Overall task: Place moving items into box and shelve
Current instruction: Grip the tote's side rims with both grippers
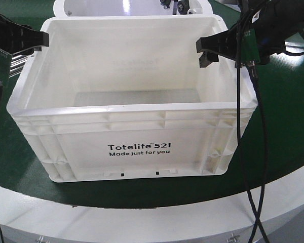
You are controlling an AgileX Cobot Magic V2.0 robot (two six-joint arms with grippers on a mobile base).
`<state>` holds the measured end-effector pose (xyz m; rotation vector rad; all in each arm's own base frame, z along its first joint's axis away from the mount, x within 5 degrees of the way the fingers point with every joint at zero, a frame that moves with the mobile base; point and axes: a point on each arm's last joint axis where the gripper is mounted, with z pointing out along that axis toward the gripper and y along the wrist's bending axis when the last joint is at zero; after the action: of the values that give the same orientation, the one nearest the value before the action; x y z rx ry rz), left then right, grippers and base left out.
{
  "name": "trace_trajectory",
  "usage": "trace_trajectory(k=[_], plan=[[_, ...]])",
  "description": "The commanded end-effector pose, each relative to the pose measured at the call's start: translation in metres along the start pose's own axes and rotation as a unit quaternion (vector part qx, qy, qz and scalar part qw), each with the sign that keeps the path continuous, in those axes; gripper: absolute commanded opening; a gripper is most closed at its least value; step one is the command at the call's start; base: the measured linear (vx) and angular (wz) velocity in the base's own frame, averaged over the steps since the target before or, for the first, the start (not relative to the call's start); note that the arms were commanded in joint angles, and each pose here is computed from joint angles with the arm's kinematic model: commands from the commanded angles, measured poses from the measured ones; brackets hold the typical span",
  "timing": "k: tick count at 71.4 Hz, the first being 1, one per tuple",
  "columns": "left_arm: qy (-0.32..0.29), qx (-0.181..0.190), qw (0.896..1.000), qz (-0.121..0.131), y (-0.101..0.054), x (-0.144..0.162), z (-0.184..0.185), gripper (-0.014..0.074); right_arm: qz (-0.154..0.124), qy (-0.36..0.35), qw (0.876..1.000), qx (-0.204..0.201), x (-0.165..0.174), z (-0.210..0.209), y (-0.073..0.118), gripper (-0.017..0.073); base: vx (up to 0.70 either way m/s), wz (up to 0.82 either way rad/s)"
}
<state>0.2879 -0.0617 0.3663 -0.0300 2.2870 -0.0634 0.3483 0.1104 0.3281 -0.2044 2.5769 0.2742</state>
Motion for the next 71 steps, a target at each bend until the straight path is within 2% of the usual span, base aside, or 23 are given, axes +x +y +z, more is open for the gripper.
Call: trace_trajectory(k=[1,17,34,71], plan=[[-0.058,0.014,0.998,-0.002,-0.001,-0.016,-0.018,0.0498,-0.005,-0.054,0.999,-0.001,-0.011,-0.023,0.001,0.0469,0.0,0.0],[-0.054,0.012,0.998,0.011,0.0,-0.015,-0.018,0.0498,-0.005,-0.033,0.999,0.005,-0.009,-0.012,-0.001,0.0297,0.0,0.0],[-0.05,0.01,0.999,0.011,0.0,-0.014,-0.018,0.0498,-0.011,-0.032,0.999,0.005,-0.009,-0.012,-0.001,-0.0022,0.0,0.0],[-0.03,0.013,0.999,0.0,-0.001,-0.013,-0.016,0.0497,-0.009,-0.031,0.999,0.003,-0.009,-0.012,0.0,-0.0015,0.0,0.0]])
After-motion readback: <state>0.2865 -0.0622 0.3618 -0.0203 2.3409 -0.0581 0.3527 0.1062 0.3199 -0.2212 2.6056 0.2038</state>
